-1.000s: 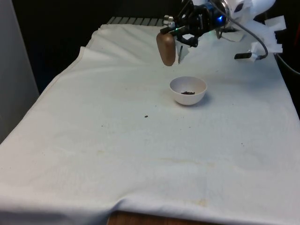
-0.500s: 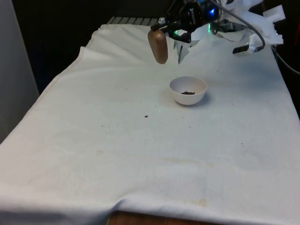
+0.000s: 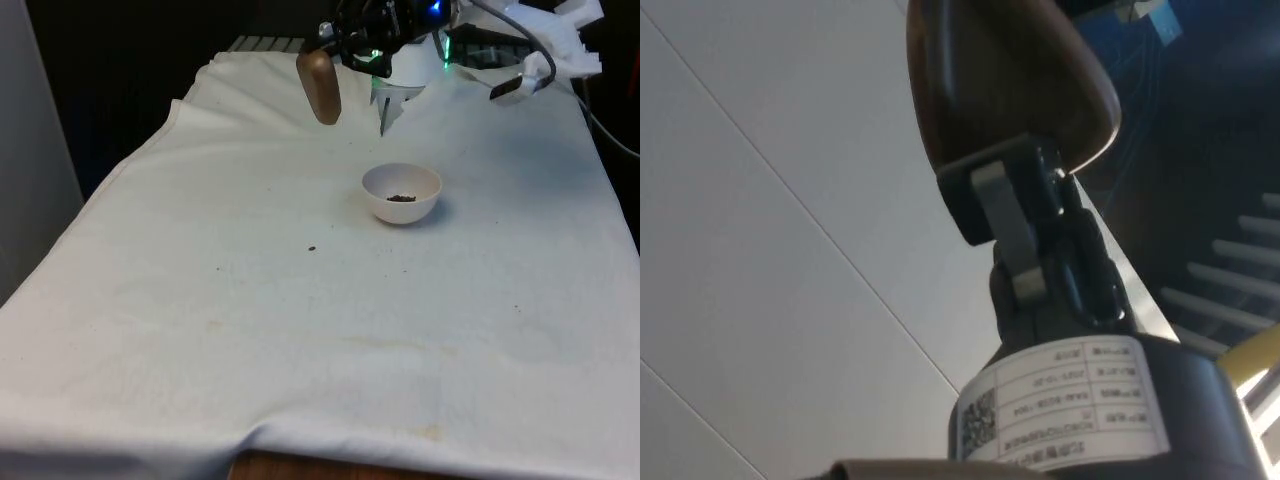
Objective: Pour the coffee beans from the cup into the bowl.
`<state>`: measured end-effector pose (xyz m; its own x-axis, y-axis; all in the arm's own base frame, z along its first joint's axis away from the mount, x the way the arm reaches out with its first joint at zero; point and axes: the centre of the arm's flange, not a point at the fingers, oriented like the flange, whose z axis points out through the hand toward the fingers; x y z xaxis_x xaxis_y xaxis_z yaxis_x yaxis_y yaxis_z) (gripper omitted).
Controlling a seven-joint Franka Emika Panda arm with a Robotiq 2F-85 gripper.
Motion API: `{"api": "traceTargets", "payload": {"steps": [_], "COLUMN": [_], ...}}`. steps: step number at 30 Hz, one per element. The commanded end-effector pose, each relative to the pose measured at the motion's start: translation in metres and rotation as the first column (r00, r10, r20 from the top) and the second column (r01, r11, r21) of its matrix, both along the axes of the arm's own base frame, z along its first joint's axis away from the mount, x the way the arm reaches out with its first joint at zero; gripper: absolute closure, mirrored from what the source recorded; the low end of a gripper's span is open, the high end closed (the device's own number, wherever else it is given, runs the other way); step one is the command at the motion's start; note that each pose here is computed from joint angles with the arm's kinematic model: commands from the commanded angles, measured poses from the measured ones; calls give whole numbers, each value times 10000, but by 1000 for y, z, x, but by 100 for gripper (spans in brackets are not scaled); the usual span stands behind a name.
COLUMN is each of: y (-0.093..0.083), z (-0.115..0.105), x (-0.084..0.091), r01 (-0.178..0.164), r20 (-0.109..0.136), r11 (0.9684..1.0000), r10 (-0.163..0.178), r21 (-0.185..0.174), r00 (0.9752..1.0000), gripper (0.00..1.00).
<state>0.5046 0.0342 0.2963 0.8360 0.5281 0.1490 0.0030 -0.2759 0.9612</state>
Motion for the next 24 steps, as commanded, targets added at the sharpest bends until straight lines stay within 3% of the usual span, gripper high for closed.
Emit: {"api": "traceTargets", "payload": {"steps": [1, 2, 10, 11, 12, 19, 20, 21, 24], "y": [-1, -5, -22, -19, -22, -34, -33, -35, -39], "z": [2, 5, 16, 15, 16, 15, 16, 14, 14], "x": [2, 5, 17, 16, 17, 20, 20, 20, 20], "r01": [1, -41, 44, 74, 44, 99, 87, 93, 192], "r20": [3, -148, -294, -125, -294, -665, -484, -732, -982], "r11": [10000, 9998, 9989, 9995, 9989, 9975, 9983, 9974, 9970], "r10": [-1, 44, -31, -70, -31, -52, -59, -40, -118], "r21": [38, 214, 469, 293, 469, 705, 578, 712, 753], "r00": [10000, 9999, 9996, 9999, 9996, 9978, 9988, 9973, 9951], "gripper": [100, 100, 100, 100, 100, 100, 100, 100, 100]}}
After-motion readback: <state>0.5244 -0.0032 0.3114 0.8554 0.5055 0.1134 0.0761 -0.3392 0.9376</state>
